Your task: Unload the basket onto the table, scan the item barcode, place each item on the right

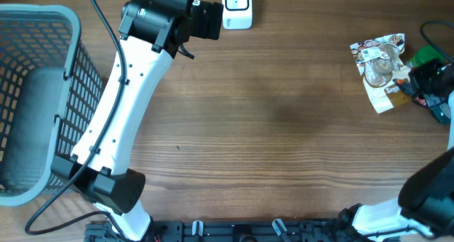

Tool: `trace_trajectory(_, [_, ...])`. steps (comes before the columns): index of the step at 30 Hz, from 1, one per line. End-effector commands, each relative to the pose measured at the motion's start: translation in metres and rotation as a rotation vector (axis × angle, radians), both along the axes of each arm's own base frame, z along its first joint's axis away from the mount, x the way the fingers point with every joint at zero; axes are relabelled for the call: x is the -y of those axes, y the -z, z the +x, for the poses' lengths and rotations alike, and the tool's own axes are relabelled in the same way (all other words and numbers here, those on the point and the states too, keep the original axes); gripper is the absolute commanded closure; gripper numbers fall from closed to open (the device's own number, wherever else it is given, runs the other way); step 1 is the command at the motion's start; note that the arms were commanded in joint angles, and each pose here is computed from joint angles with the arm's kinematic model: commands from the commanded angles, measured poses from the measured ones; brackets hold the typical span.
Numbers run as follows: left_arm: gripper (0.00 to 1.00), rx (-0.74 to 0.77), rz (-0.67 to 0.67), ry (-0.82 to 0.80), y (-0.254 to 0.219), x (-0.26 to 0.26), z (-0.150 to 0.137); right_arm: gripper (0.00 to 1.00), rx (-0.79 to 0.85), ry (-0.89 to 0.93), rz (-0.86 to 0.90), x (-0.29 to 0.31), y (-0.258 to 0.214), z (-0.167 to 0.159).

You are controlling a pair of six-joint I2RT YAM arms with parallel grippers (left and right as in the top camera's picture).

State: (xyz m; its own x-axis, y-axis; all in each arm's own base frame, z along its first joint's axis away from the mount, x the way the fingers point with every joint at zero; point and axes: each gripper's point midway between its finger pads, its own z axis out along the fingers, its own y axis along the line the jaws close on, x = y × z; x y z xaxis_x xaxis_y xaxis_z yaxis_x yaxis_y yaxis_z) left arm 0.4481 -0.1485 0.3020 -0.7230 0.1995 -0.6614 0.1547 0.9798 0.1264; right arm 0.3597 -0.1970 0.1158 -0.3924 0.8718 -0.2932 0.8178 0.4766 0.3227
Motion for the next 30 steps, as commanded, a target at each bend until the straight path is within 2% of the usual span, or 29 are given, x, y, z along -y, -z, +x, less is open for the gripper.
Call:
trace_trajectory(1, [0.00, 0.024, 0.003, -0.013, -0.009, -0.006, 0.000, 0.95, -0.075, -0.038, -0.016, 0.001, 0.025, -0.001])
trace_trajectory(3, [0.00, 0.024, 0.003, -0.013, -0.009, -0.006, 0.000, 0.95, -0.150, -0.003, -0.072, 0.015, 0.038, -0.011])
trace_trajectory(7, [0.00, 0.024, 0.004, -0.013, -0.009, -0.006, 0.000, 0.95, -0.198, 0.017, -0.104, 0.022, 0.045, -0.018])
trace_trajectory(10, [0.00, 0.025, 0.004, -0.012, -0.009, -0.006, 0.000, 0.95, -0.219, 0.015, -0.067, 0.014, 0.048, -0.023])
trace_trajectory(11, [0.00, 0.025, 0.004, -0.012, -0.009, -0.006, 0.000, 0.89, -0.231, 0.029, -0.053, 0.010, 0.048, -0.026])
trace_trajectory(13, [0.00, 0.026, 0.003, -0.013, -0.010, -0.006, 0.000, 0.59, -0.265, 0.034, -0.041, 0.007, 0.050, -0.034])
trace_trajectory(15, [0.00, 0.031, 0.001, -0.012, -0.011, -0.006, 0.001, 0.53, -0.291, 0.079, -0.058, 0.011, 0.050, -0.041])
trace_trajectory(16, [0.00, 0.035, 0.002, -0.009, -0.011, -0.005, 0.002, 0.44, -0.291, 0.090, -0.058, 0.011, 0.049, -0.041])
trace_trajectory(17, [0.00, 0.035, 0.002, -0.009, -0.011, -0.005, 0.002, 0.30, -0.289, 0.102, -0.053, 0.011, 0.049, -0.041])
trace_trajectory(18, [0.00, 0.035, 0.002, -0.010, -0.011, -0.005, 0.002, 0.26, -0.290, 0.110, -0.050, 0.009, 0.046, -0.043])
trace_trajectory(19, [0.00, 0.035, 0.002, -0.010, -0.011, -0.005, 0.002, 0.11, -0.279, 0.104, -0.056, 0.007, 0.040, -0.042])
trace_trajectory(21, [0.00, 0.041, -0.001, -0.009, -0.012, -0.005, 0.003, 0.04, -0.228, 0.071, -0.069, -0.008, 0.018, -0.037])
trace_trajectory(22, [0.00, 0.062, -0.010, -0.010, -0.017, -0.004, 0.005, 0.03, -0.168, 0.049, -0.080, -0.023, -0.005, -0.030])
trace_trajectory(25, [0.00, 0.210, -0.052, -0.040, -0.065, -0.017, 0.006, 0.00, 0.163, -0.112, -0.147, -0.095, -0.097, 0.006])
trace_trajectory(28, [0.00, 0.448, -0.048, -0.105, -0.145, -0.062, -0.007, 0.00, 0.553, -0.319, -0.224, -0.173, -0.192, 0.042])
trace_trajectory(29, [0.00, 0.570, -0.032, -0.130, -0.184, -0.082, -0.016, 0.00, 0.727, -0.376, -0.242, -0.201, -0.233, 0.054])
trace_trajectory(30, [0.00, 0.671, -0.026, -0.164, -0.215, -0.097, -0.026, 0.00, 0.828, -0.400, -0.249, -0.215, -0.256, 0.060])
